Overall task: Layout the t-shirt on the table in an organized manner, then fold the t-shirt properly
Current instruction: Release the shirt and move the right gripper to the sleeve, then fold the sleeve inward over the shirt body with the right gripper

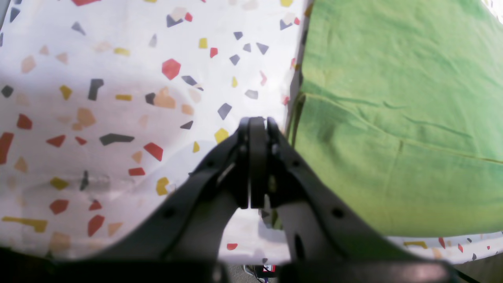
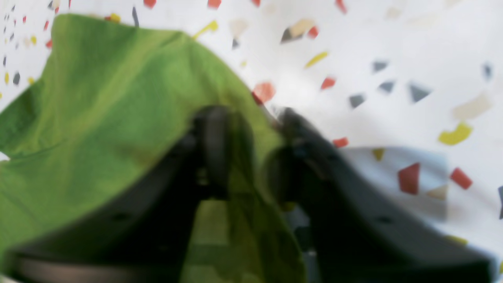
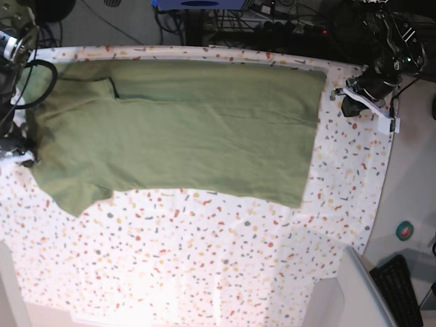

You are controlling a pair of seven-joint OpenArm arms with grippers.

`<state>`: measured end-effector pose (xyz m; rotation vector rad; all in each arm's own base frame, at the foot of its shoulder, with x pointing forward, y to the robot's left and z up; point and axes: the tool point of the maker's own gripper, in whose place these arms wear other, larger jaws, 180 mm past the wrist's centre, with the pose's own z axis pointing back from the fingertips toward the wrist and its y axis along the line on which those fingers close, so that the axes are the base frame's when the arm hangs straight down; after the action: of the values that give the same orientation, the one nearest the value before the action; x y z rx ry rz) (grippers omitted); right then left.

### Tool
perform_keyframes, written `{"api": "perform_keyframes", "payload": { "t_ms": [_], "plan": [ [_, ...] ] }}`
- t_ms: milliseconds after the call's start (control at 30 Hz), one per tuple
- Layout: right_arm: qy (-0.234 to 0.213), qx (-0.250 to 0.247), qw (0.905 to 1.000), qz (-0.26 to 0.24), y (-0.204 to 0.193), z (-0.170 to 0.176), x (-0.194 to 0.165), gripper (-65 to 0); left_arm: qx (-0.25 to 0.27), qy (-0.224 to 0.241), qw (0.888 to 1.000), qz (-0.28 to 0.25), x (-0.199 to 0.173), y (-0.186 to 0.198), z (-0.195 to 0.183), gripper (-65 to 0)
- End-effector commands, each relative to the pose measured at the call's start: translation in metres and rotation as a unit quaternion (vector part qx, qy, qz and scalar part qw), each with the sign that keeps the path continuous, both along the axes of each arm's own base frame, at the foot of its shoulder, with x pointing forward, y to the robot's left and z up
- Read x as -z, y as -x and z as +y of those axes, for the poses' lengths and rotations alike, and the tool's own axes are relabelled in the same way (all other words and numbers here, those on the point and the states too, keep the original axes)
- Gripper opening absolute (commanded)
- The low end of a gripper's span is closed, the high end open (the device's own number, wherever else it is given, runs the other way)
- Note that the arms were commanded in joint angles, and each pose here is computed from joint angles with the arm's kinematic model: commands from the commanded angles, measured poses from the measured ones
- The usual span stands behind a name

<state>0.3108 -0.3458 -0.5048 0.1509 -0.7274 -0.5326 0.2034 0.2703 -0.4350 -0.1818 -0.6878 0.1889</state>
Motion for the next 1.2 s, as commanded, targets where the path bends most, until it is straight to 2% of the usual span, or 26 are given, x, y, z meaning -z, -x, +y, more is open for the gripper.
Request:
{"api": "perform_keyframes", "payload": {
  "t_ms": [0, 233, 333, 400, 567, 767, 967, 1133, 1167],
  "plan": [
    [0.007, -0.001, 0.9999, -0.007, -0.006, -0.009, -0.009, -65.0, 0.0, -0.004, 1.0, -0.022, -0.01, -0.008, 0.004, -65.0],
    [0.006, -0.004, 0.9999, -0.01, -0.006, -0.006, -0.01, -65.0, 0.0, -0.002, 1.0, -0.021, -0.01, -0.008, 0.003, -65.0],
    [0.011, -0.029, 0.9995, 0.008, 0.007, 0.006, -0.008, -65.0, 0.001, -0.005, 1.0, -0.02, -0.009, -0.008, 0.004, -65.0],
    [0.023, -0.044, 0.9988, -0.001, 0.008, 0.013, -0.019, -65.0, 0.001, -0.005, 1.0, -0.02, -0.01, -0.008, 0.004, -65.0],
    [0.037, -0.034, 0.9983, -0.032, 0.021, 0.026, -0.05, -65.0, 0.001, -0.005, 1.0, -0.02, -0.01, -0.008, 0.004, -65.0],
    [0.036, -0.063, 0.9974, -0.001, 0.038, 0.049, -0.062, -65.0, 0.0, -0.004, 1.0, -0.021, -0.01, -0.008, 0.004, -65.0],
    [0.015, -0.072, 0.9971, 0.021, 0.058, 0.076, -0.055, -65.0, 0.0, -0.004, 1.0, -0.021, -0.01, -0.008, 0.004, -65.0],
    [-0.021, -0.042, 0.9969, 0.063, 0.081, 0.075, -0.044, -65.0, 0.001, -0.004, 1.0, -0.021, -0.01, -0.008, 0.004, -65.0],
    [-0.021, -0.039, 0.9969, 0.065, 0.082, 0.073, -0.045, -58.7, 0.001, -0.004, 1.0, -0.021, -0.01, -0.008, 0.004, -65.0]
  ]
}}
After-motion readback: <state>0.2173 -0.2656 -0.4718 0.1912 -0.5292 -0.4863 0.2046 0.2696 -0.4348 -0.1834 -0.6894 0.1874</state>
